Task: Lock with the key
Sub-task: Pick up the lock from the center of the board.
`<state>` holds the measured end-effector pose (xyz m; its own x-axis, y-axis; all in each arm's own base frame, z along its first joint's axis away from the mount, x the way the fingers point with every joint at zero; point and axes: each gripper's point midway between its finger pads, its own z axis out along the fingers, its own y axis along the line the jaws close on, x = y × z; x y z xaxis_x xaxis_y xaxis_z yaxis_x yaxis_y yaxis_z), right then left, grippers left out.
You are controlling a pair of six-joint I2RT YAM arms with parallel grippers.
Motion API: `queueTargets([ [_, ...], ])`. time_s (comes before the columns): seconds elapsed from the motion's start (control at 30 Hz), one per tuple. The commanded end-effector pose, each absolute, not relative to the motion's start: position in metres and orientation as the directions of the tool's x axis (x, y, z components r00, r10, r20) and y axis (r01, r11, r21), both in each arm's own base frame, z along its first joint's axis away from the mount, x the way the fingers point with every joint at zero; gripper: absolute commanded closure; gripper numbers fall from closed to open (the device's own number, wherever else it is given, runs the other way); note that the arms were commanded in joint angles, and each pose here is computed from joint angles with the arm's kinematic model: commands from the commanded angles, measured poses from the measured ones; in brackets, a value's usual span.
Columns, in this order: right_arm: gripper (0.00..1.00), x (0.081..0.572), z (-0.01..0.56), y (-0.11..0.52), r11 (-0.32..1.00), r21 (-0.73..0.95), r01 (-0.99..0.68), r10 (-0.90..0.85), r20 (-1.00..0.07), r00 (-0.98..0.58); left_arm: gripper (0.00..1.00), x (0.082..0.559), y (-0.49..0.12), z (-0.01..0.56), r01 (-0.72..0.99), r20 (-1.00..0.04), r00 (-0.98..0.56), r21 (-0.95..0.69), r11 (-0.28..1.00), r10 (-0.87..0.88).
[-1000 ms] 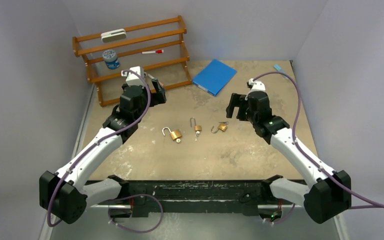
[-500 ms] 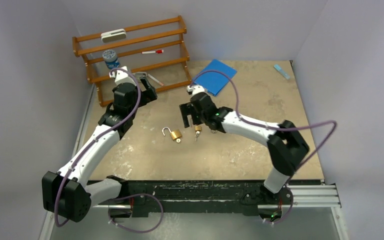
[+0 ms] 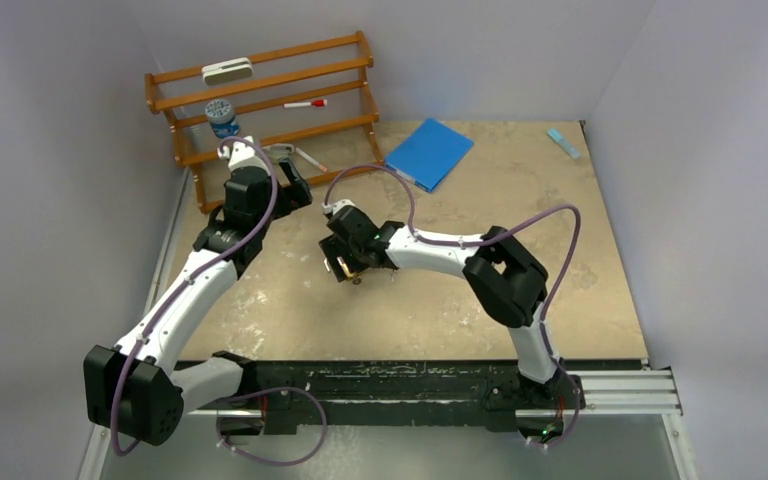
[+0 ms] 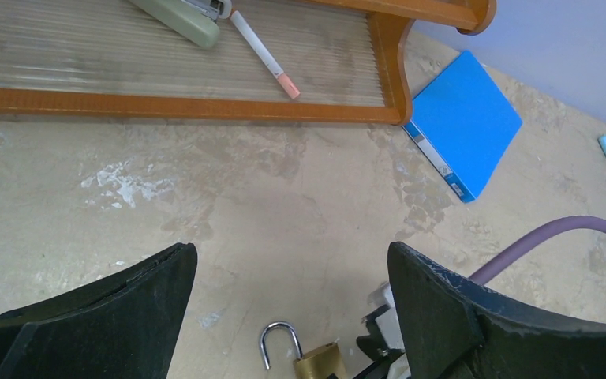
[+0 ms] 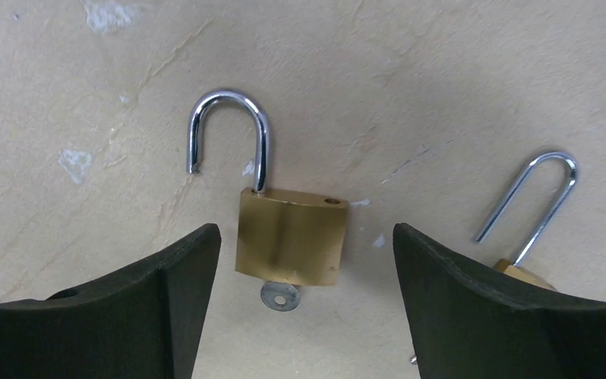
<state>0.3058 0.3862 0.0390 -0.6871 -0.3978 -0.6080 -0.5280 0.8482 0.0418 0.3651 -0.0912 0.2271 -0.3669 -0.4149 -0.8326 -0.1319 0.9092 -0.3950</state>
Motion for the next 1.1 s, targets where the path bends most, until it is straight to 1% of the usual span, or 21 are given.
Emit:
queueTargets([
  [0.0, 0.19, 0.304, 0.053, 0.398, 0.845, 0.055, -0.532, -0.392, -0.614, -0.685, 0.10, 0.368, -0.095, 0.246, -0.093, -0.829, -0.331, -0.447, 0.890, -0.451],
  [0.13, 0.20, 0.299, 0.044, 0.401, 0.842, 0.033, -0.538, -0.416, -0.595, -0.688, 0.10, 0.370, -0.097, 0.243, -0.087, -0.823, -0.338, -0.456, 0.885, -0.457],
  [0.27, 0.27, 0.295, 0.034, 0.402, 0.842, 0.007, -0.539, -0.439, -0.571, -0.693, 0.10, 0.370, -0.097, 0.240, -0.088, -0.819, -0.345, -0.458, 0.884, -0.459],
  [0.3, 0.30, 0.294, 0.032, 0.403, 0.842, 0.007, -0.539, -0.441, -0.567, -0.696, 0.10, 0.371, -0.097, 0.240, -0.090, -0.819, -0.345, -0.457, 0.885, -0.458],
  [0.5, 0.65, 0.283, 0.022, 0.404, 0.844, 0.057, -0.533, -0.427, -0.529, -0.733, 0.11, 0.371, -0.095, 0.240, -0.093, -0.821, -0.343, -0.455, 0.886, -0.457],
  [0.6, 0.90, 0.270, 0.016, 0.406, 0.831, 0.115, -0.545, -0.427, -0.496, -0.756, 0.12, 0.369, -0.094, 0.245, -0.089, -0.827, -0.343, -0.444, 0.892, -0.446],
  [0.63, 0.96, 0.268, 0.014, 0.406, 0.830, 0.120, -0.544, -0.427, -0.492, -0.759, 0.12, 0.368, -0.093, 0.249, -0.086, -0.832, -0.339, -0.438, 0.895, -0.440],
  [0.67, 0.99, 0.267, 0.014, 0.406, 0.828, 0.126, -0.547, -0.426, -0.492, -0.759, 0.12, 0.367, -0.092, 0.253, -0.082, -0.839, -0.333, -0.429, 0.900, -0.430],
  [0.73, 1.00, 0.264, 0.014, 0.407, 0.816, 0.145, -0.560, -0.429, -0.497, -0.754, 0.12, 0.364, -0.091, 0.262, -0.059, -0.853, -0.320, -0.416, 0.907, -0.412],
  [0.8, 1.00, 0.259, 0.020, 0.412, 0.784, 0.186, -0.592, -0.433, -0.520, -0.737, 0.11, 0.362, -0.099, 0.272, 0.012, -0.867, -0.313, -0.412, 0.911, -0.388],
  [0.93, 1.00, 0.251, 0.049, 0.426, 0.673, 0.301, -0.676, -0.424, -0.593, -0.685, 0.11, 0.353, -0.126, 0.297, 0.207, -0.885, -0.300, -0.425, 0.881, -0.356],
  [1.07, 1.00, 0.250, 0.077, 0.425, 0.588, 0.367, -0.721, -0.391, -0.651, -0.651, 0.11, 0.336, -0.150, 0.320, 0.398, -0.912, -0.278, -0.396, 0.828, -0.302],
])
